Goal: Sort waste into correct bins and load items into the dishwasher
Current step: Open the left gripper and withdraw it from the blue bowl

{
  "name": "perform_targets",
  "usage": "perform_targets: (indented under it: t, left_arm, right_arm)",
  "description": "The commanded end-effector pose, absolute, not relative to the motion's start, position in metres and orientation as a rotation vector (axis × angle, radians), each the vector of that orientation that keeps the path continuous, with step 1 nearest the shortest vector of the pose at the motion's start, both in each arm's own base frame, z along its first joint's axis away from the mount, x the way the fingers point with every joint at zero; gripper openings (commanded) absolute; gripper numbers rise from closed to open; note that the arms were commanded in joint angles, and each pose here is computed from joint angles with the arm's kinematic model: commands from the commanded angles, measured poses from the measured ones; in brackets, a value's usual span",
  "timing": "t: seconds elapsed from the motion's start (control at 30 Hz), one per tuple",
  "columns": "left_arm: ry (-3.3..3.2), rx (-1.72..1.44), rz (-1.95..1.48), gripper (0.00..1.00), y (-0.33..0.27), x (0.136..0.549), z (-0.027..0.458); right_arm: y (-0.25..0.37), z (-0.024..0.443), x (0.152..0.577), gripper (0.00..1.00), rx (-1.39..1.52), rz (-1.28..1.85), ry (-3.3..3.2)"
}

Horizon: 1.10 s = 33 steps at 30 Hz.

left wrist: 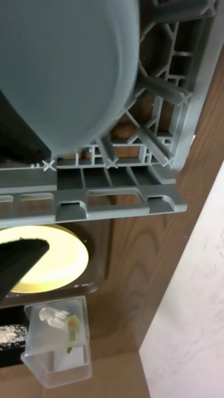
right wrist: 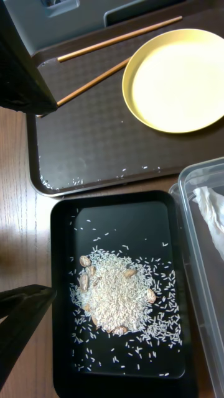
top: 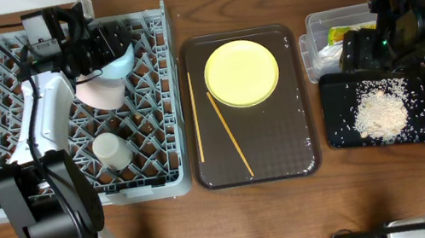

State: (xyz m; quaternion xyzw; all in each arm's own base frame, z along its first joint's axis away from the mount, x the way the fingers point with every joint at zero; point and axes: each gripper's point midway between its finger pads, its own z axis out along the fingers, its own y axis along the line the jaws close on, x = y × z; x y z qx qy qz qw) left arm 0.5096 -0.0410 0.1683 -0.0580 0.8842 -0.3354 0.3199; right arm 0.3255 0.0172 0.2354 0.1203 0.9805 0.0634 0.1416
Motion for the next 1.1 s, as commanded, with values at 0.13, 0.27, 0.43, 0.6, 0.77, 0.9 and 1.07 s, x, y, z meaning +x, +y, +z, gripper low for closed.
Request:
perform_targets:
  t: [0.13, 0.27, 0.43, 0.6, 0.77, 0.9, 1.07]
  left_arm:
    - [2.233, -0.095, -0.822, 0.46, -0.037, 0.508, 0.211]
    - [2.214, -0.084, -0.816, 0.46, -0.038, 0.505, 0.222]
    - [2.238, -0.098, -0.824, 0.46, -0.038, 0.5, 0.219]
    - [2.314, -0.154, -0.788, 0.46, -0.036, 0.487, 0.211]
    - [2.441, -0.178, -0.503, 0.51, -0.035, 0.458, 0.208]
    - [2.519, -0.105, -0.397, 0.62, -0.065, 0.424, 0.216]
    - [2.59, 0.013, -0.375, 0.86, -0.101, 0.397, 0.214]
  right_arm:
    - [0.018, 0.235, 0.326, 0.85, 0.356, 0.174, 2.833]
    - [0.018, 0.235, 0.326, 0.85, 0.356, 0.174, 2.833]
    - [0.018, 0.235, 0.326, 0.85, 0.356, 0.173, 2.833]
    - [0.018, 0.235, 0.326, 0.86, 0.356, 0.174, 2.833]
    - [0.018, 0.235, 0.326, 0.86, 0.356, 0.173, 2.832]
    - [0.018, 0.235, 0.326, 0.86, 0.357, 0.169, 2.831]
    - [0.017, 0.235, 0.326, 0.86, 0.357, 0.167, 2.83]
